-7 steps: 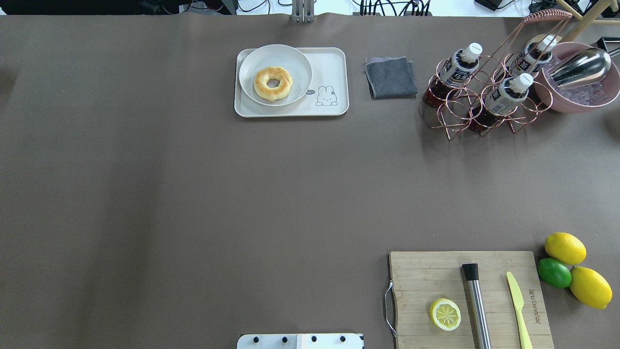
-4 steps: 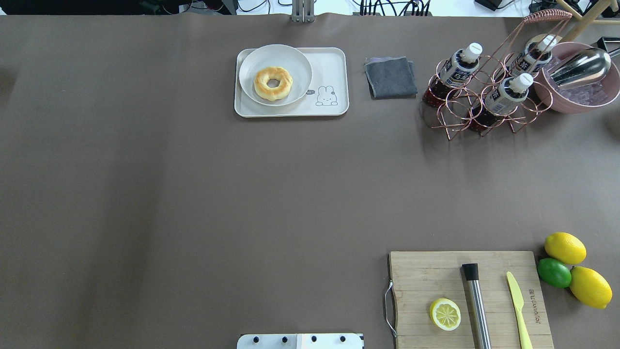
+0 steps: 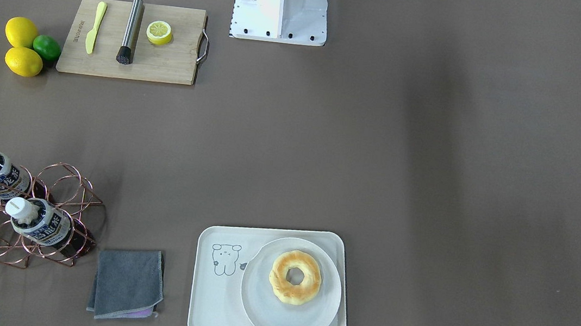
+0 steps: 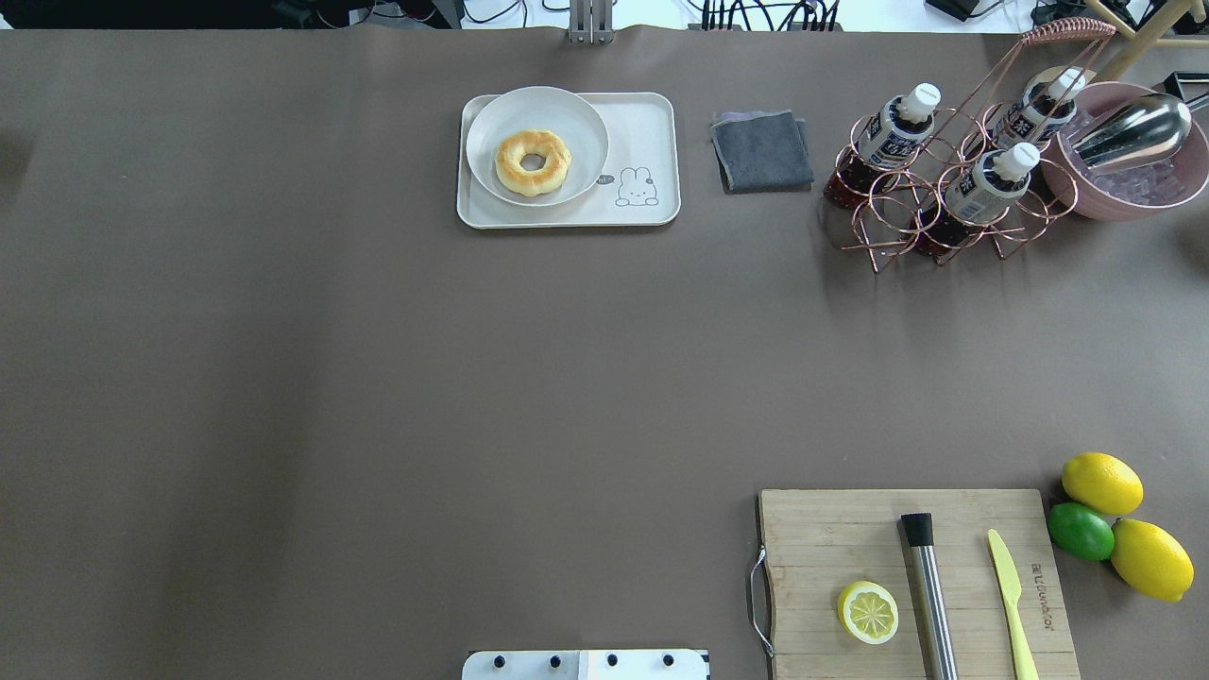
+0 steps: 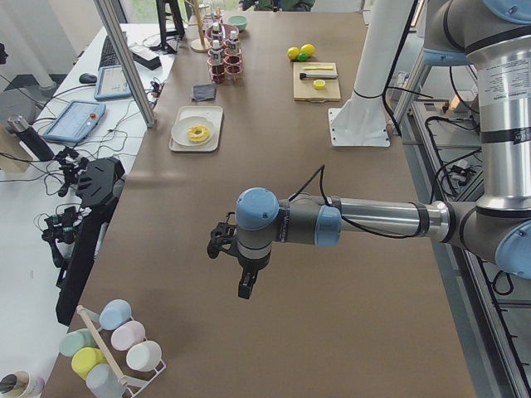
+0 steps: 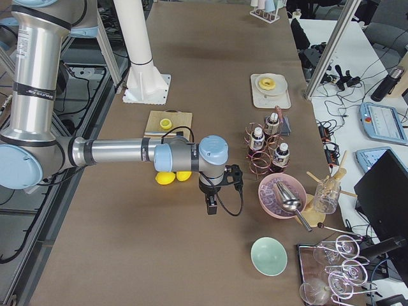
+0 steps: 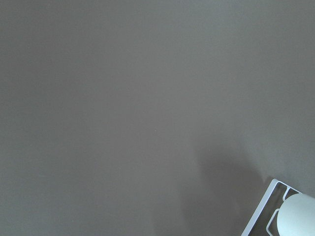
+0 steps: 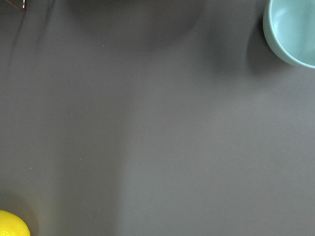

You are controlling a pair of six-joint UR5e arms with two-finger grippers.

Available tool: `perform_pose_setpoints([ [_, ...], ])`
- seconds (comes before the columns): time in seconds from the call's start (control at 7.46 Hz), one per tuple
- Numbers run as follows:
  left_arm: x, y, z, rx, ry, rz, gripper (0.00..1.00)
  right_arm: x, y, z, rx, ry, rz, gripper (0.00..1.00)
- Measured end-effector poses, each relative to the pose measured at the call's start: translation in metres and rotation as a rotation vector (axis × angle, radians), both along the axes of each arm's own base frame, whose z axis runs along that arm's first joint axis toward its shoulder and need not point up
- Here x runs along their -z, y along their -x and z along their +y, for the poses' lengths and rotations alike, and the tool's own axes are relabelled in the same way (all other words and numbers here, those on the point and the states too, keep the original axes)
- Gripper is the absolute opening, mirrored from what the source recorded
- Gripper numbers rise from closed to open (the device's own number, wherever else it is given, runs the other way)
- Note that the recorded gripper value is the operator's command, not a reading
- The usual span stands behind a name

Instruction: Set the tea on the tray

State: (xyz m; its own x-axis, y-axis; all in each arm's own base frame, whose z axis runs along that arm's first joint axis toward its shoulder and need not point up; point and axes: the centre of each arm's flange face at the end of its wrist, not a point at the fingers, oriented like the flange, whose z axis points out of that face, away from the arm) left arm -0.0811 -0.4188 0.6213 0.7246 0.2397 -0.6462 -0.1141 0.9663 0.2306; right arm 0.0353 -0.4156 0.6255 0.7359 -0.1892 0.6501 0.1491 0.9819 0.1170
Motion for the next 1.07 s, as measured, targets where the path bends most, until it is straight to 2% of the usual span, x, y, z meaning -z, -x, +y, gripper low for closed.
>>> perform_pose_setpoints([
  [0.13, 0.014, -0.002, -0.013, -0.001, -0.053, 0.026, 0.99, 0.000, 0.000, 0.001, 0.000, -0.019, -0.007, 1.00],
  [0.54, 0.027, -0.012, -0.033, -0.030, -0.100, 0.106, 0.99, 0.003, 0.001, 0.002, -0.001, -0.047, -0.019, 1.00],
  [0.94, 0.058, -0.021, -0.051, -0.058, -0.250, 0.148, 0.98, 0.061, 0.013, -0.015, -0.017, -0.130, -0.042, 1.00],
  [1.07, 0.072, -0.029, -0.063, -0.075, -0.286, 0.151, 0.98, 0.084, 0.030, -0.027, -0.033, -0.128, -0.065, 1.00],
])
